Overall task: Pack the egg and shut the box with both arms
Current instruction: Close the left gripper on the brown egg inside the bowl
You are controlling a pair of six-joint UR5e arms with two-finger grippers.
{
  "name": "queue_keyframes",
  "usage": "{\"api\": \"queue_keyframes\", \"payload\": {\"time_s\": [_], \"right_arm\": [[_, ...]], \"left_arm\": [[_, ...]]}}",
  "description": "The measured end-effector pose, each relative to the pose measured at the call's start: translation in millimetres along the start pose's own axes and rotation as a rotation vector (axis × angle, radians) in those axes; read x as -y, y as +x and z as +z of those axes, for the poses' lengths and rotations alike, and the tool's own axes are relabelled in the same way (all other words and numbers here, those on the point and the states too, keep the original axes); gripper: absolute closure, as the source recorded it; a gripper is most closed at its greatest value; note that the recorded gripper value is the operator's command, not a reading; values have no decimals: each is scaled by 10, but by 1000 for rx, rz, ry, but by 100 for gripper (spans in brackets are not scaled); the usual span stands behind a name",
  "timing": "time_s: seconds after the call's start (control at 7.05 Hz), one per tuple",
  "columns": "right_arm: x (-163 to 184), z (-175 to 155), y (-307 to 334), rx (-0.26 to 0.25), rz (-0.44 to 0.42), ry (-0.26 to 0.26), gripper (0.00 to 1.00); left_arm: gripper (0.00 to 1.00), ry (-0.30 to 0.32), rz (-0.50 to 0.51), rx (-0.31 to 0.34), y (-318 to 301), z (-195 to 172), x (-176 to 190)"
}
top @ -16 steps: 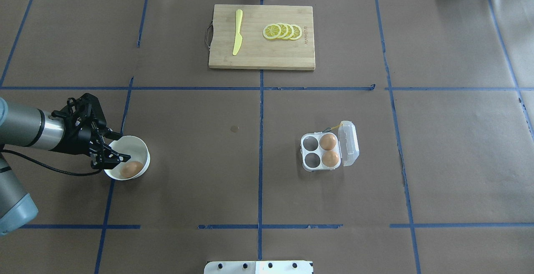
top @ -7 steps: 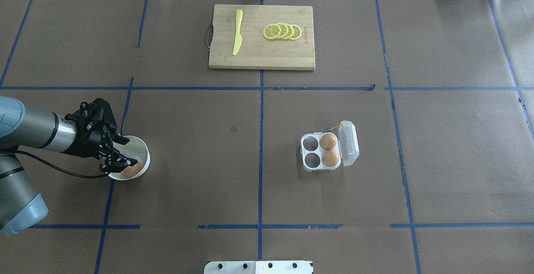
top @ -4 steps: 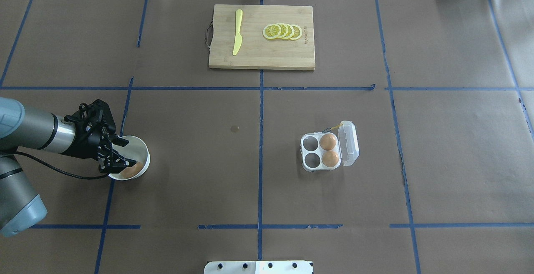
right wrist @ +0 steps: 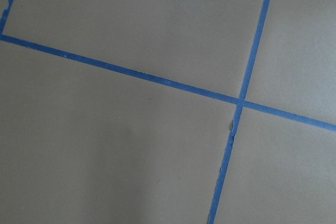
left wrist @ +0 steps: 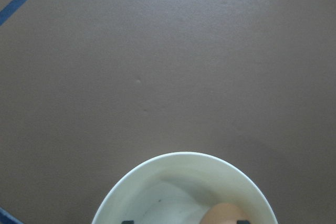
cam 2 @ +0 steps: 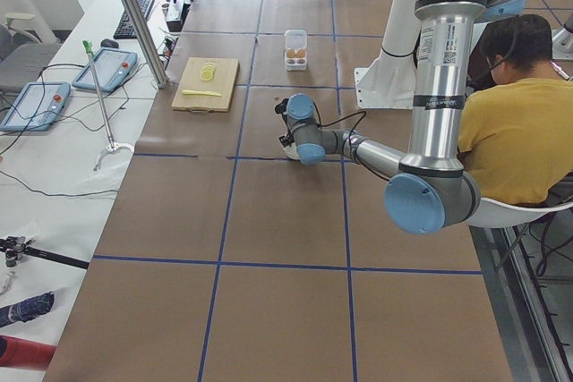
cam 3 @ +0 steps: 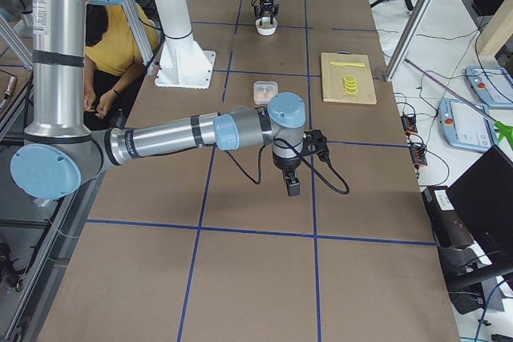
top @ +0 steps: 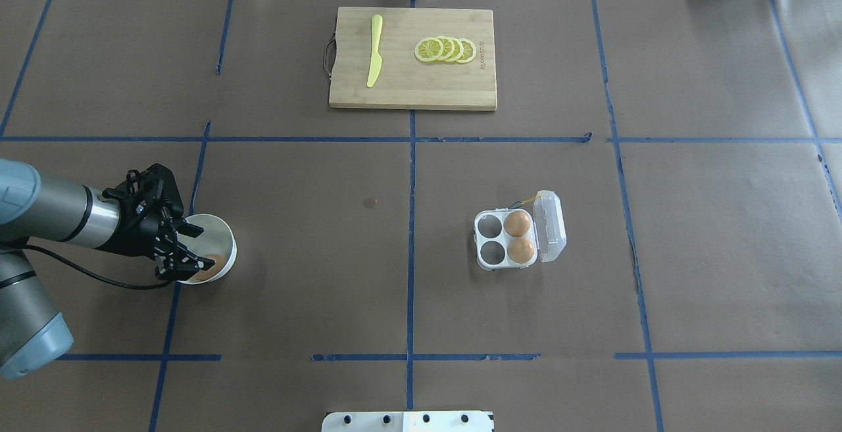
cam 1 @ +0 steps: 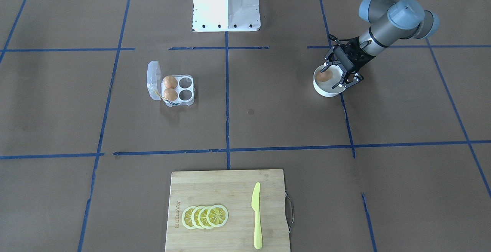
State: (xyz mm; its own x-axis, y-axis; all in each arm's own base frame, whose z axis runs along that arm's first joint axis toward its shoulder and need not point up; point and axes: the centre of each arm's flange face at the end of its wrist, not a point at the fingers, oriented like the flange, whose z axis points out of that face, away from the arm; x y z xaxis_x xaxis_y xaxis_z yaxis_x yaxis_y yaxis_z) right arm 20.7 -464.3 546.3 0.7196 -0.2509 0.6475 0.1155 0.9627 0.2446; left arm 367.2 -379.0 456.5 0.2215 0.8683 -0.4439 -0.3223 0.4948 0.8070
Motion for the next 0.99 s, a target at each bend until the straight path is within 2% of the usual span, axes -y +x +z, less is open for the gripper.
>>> {"api": "queue_keyframes", "payload": {"time_s": [0.99], "right_arm": [[-12, 7, 6, 0, 2, -2, 0]], "left_arm": [[32, -18, 0, -12, 45, 95, -49]]}}
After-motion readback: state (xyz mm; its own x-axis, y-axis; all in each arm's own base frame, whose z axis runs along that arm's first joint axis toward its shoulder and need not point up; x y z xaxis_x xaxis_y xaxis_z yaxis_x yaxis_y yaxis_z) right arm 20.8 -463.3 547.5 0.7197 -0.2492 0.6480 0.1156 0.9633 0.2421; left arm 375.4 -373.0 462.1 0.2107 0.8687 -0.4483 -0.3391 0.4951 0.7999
